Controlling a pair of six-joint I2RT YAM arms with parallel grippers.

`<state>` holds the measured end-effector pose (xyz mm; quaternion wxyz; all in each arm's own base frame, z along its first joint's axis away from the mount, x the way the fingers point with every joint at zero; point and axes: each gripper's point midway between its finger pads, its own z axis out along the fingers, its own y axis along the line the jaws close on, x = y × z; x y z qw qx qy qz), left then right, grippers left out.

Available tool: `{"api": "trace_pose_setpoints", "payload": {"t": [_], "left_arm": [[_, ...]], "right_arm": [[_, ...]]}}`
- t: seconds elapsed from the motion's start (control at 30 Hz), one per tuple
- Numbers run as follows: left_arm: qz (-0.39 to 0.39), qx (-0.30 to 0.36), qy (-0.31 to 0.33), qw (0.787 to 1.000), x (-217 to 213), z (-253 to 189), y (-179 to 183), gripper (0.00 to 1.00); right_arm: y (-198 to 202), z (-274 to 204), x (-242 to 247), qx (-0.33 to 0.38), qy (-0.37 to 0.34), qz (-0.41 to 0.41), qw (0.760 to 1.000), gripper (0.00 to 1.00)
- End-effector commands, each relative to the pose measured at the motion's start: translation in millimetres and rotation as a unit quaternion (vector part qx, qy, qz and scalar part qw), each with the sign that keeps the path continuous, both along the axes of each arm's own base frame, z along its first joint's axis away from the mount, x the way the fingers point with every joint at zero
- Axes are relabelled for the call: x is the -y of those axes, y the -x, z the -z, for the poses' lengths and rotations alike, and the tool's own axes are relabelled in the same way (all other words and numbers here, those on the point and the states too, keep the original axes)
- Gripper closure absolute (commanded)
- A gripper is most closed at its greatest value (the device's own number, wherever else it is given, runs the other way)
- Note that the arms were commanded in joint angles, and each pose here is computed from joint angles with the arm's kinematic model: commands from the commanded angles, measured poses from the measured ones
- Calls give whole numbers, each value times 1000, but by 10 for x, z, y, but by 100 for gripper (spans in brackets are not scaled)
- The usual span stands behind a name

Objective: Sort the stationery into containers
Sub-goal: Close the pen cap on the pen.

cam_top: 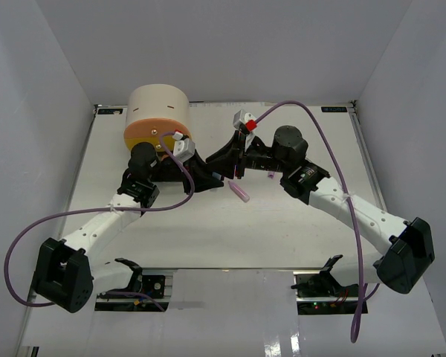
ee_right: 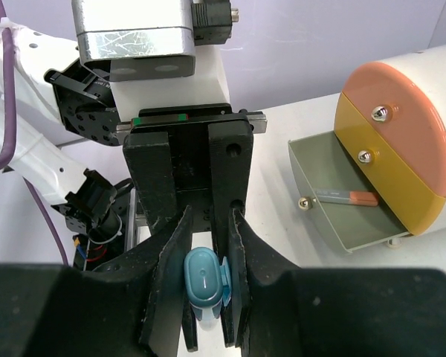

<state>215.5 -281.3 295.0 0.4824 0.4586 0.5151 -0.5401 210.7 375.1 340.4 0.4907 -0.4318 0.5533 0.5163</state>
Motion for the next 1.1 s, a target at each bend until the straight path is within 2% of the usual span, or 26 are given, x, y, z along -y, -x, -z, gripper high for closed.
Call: {"api": "trace_pose_setpoints", "payload": {"t": [0.0, 0.2, 0.37, 0.7, 0.97, 1.07], "left_arm": [[-36, 227, 108, 967, -77, -1225, 26, 100], [-39, 233, 110, 966, -74, -1260, 7, 100], [-43, 212, 95, 972, -74, -1114, -16, 100], [-46, 124, 40, 990, -110, -424, 38, 100], [-33, 89, 33, 995, -92, -256, 62, 100], [-29, 69, 24, 997, -75, -162, 44, 100]], "right_arm": [[482, 1315, 140, -190, 177, -70, 963, 92], [482, 1322, 152, -185, 178, -67, 964, 92], [424, 1143, 142, -164, 163, -55, 971, 92], [287, 690, 115, -100, 96, -18, 990, 91], [261, 599, 67, -88, 76, -21, 993, 87], [240, 561, 56, -85, 73, -18, 994, 83]]}}
